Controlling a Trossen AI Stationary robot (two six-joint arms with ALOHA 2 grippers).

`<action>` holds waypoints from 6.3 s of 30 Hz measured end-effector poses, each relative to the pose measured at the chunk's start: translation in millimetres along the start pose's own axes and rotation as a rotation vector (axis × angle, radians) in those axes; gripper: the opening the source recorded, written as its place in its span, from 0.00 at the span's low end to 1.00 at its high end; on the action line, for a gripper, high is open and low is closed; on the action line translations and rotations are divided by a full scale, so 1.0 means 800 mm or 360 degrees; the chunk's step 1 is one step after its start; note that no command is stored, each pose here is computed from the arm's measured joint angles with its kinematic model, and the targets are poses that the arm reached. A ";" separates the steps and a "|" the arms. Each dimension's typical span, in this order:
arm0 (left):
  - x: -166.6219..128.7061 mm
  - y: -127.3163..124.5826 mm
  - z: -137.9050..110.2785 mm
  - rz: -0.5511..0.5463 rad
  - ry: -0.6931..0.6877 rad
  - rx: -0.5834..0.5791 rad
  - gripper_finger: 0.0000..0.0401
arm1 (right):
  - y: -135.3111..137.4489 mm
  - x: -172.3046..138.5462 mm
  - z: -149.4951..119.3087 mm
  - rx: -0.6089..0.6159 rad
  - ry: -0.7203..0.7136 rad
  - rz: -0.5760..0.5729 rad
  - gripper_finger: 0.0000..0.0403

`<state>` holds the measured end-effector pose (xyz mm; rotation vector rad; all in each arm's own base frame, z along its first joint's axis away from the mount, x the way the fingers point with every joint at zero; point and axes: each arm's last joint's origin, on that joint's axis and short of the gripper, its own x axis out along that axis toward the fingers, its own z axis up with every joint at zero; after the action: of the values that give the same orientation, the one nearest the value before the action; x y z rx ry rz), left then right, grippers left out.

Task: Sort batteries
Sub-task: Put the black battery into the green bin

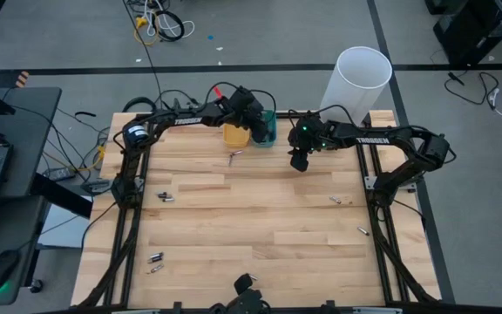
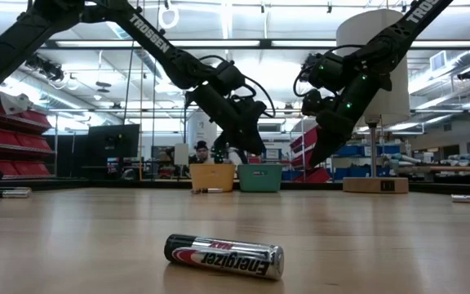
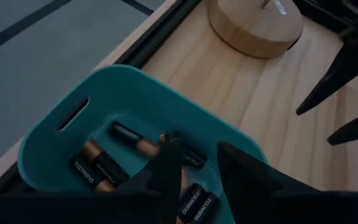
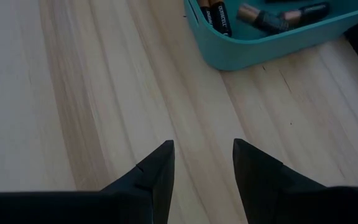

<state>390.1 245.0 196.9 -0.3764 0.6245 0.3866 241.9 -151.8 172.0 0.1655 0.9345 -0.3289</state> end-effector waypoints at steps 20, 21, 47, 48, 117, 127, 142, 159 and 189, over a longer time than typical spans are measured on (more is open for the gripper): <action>-0.058 -0.025 0.014 0.0336 0.0096 0.0045 0.31 | 0.000 0.000 0.002 0.0003 -0.0027 -0.0005 0.37; -0.066 -0.029 0.019 0.0336 0.0063 0.0051 0.31 | 0.000 0.000 0.002 0.0009 -0.0025 -0.0005 0.37; -0.217 -0.129 -0.155 0.0390 0.0333 -0.0213 0.31 | 0.022 0.001 0.017 0.0137 -0.0168 0.0049 0.37; -0.222 -0.131 -0.166 0.0379 0.0419 -0.0243 0.31 | 0.023 0.002 0.017 0.0144 -0.0167 0.0054 0.37; -0.233 -0.121 -0.327 0.0631 0.1303 0.0196 0.14 | 0.050 0.003 0.024 0.0171 -0.0226 0.0133 0.37; -0.207 -0.153 -0.248 0.0305 0.0666 0.0133 0.16 | 0.049 0.003 0.027 0.0162 -0.0271 0.0080 0.37; -0.172 -0.053 -0.118 0.0193 -0.0483 0.0059 0.16 | 0.048 0.002 0.032 0.0158 -0.0330 0.0015 0.37; -0.040 -0.024 -0.042 0.0005 -0.0434 0.0075 0.16 | 0.045 0.002 0.028 0.0177 -0.0286 -0.0119 0.37; -0.170 -0.157 -0.077 0.0290 0.1006 0.0287 0.40 | 0.045 0.012 0.010 0.0121 -0.0342 -0.0129 0.37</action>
<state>316.0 77.4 263.3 -0.2659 1.3082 0.3803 265.3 -122.4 168.6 0.1590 0.7177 -0.4483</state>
